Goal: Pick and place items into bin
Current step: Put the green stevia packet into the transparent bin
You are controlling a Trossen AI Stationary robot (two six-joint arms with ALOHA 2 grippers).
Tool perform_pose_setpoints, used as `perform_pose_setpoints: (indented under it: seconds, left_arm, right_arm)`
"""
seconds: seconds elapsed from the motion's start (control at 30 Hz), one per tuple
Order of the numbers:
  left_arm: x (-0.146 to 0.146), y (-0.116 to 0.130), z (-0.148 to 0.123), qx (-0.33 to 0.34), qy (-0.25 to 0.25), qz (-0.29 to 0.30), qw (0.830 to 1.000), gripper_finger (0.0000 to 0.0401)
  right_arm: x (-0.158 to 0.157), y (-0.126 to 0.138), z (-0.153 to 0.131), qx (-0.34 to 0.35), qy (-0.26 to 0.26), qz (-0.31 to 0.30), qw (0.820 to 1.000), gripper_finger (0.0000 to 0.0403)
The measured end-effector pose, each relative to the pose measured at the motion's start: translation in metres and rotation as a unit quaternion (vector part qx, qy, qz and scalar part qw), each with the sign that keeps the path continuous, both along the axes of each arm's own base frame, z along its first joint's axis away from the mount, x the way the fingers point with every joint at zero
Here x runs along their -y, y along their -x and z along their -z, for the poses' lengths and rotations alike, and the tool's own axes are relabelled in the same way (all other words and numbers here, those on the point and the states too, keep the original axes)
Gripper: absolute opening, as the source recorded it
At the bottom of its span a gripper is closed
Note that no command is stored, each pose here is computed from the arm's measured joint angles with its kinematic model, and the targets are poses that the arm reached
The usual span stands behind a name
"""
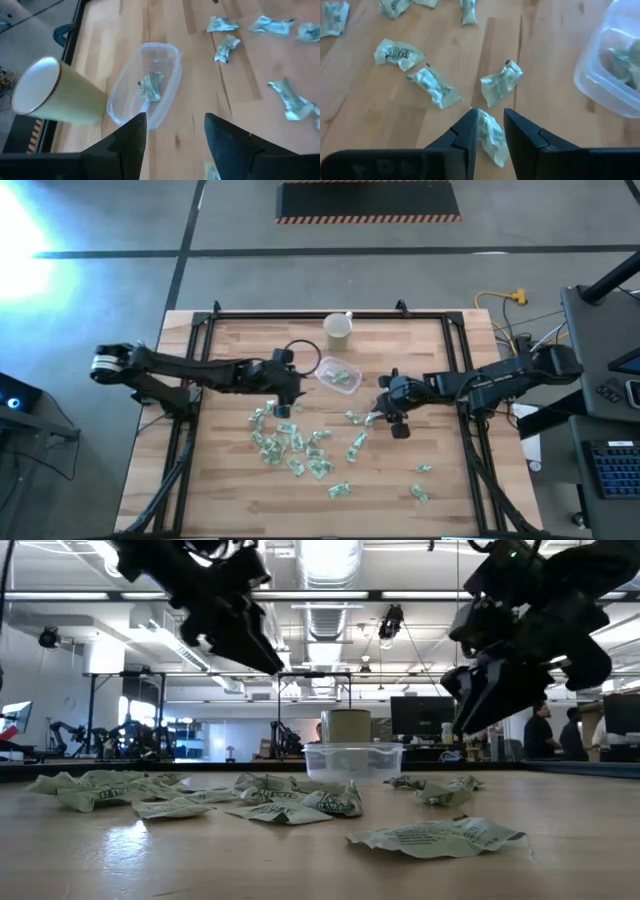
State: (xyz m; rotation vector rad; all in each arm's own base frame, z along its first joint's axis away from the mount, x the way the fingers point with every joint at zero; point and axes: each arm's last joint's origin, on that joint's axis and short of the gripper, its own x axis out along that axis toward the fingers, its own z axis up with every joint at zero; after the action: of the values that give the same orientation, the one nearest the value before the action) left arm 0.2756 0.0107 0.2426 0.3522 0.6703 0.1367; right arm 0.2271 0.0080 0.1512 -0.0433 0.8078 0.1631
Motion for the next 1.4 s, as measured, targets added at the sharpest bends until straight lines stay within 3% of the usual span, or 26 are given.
perform_pose_setpoints:
  seconds: [0.33,0.6,0.83,1.2,1.4]
  left_arm:
    - [0.004,0.045,0.010,0.035,0.047,-0.028,0.998,0.0183]
    - [0.005,0.064,0.014,0.051,0.053,-0.029,0.997,0.0183]
    - [0.005,0.067,0.016,0.069,0.053,-0.028,0.996,0.0183]
    - [0.005,0.067,0.018,0.066,0.052,-0.029,0.996,0.0183]
    - [0.004,0.067,0.018,0.066,0.051,-0.030,0.996,0.0183]
  right_arm:
    - [-0.001,-0.026,0.022,-0.059,-0.007,0.008,0.998,0.0150]
    - [-0.001,-0.024,0.031,-0.108,-0.023,0.034,0.993,0.0161]
    - [0.000,-0.020,0.031,-0.119,-0.026,0.047,0.991,0.0130]
    - [0.000,-0.022,0.027,-0.111,-0.017,0.043,0.993,0.0020]
    - [0.000,-0.036,0.010,-0.080,-0.006,0.028,0.996,0.0010]
